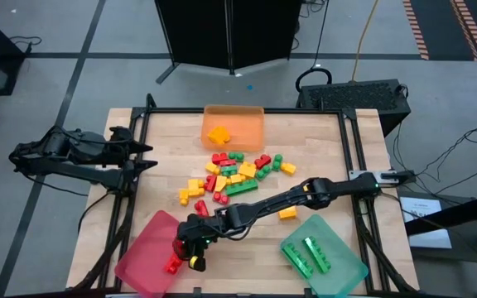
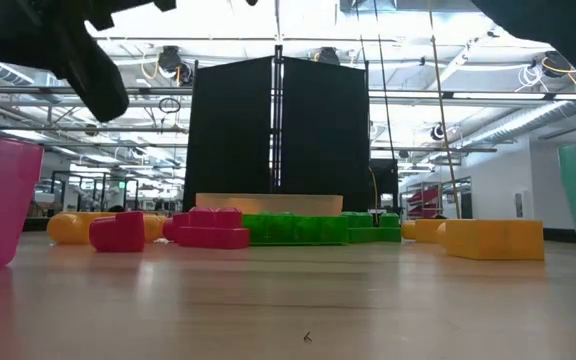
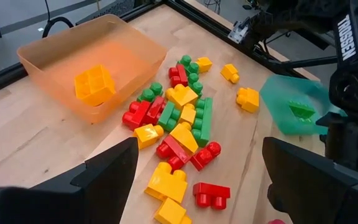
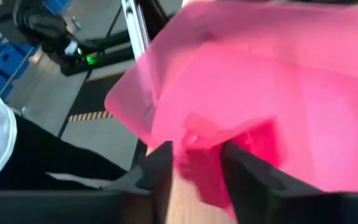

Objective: Sort blocks
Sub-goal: Put the red 2 stud game piece into the pink bin

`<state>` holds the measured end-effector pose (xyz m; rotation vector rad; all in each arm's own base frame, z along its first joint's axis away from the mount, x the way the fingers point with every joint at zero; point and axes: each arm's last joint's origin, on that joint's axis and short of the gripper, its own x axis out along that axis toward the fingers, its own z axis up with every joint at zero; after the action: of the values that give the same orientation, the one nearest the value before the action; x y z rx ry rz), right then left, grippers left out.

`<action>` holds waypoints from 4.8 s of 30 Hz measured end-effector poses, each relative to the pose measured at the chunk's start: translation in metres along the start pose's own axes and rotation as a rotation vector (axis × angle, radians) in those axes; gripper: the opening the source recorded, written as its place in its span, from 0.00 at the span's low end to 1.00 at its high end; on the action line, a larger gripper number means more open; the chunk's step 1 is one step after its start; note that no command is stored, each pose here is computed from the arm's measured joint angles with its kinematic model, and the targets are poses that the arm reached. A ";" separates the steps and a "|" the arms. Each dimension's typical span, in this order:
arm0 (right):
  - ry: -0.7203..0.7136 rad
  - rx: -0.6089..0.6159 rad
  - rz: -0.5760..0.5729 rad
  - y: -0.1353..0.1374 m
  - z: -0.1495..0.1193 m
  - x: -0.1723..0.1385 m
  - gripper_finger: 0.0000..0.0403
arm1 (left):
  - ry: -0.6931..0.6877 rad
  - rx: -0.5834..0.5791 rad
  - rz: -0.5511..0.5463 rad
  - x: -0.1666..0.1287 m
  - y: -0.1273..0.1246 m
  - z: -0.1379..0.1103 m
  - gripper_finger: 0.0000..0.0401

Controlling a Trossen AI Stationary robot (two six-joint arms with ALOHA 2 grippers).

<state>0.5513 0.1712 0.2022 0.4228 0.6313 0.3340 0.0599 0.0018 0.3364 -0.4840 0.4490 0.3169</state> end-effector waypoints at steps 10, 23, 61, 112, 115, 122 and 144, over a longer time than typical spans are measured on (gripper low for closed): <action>-0.066 0.023 -0.071 -0.004 0.034 -0.036 0.56 | 0.000 0.000 0.000 0.000 0.000 0.000 0.86; 0.386 0.023 -0.576 -0.043 0.023 -0.106 0.56 | 0.002 0.001 0.001 0.000 0.000 0.000 0.86; 0.541 0.215 -0.692 -0.122 -0.025 -0.053 0.28 | 0.017 0.039 0.011 0.000 0.001 -0.002 0.86; -0.053 -0.132 -0.144 -0.020 0.026 -0.022 0.57 | 0.008 0.006 0.025 0.000 0.002 -0.001 0.86; -0.019 -0.179 -0.240 -0.020 0.043 -0.053 0.58 | 0.008 0.005 0.025 0.000 0.002 -0.001 0.86; 0.224 -0.178 -0.361 -0.048 0.028 -0.063 0.66 | 0.010 0.007 0.027 0.000 0.002 -0.002 0.86; 0.137 0.246 -0.617 -0.092 -0.003 -0.027 0.70 | 0.007 0.009 0.034 0.000 0.002 -0.002 0.86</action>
<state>0.5446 0.0808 0.1698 0.4200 0.9057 -0.3079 0.0585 0.0027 0.3343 -0.4694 0.4661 0.3462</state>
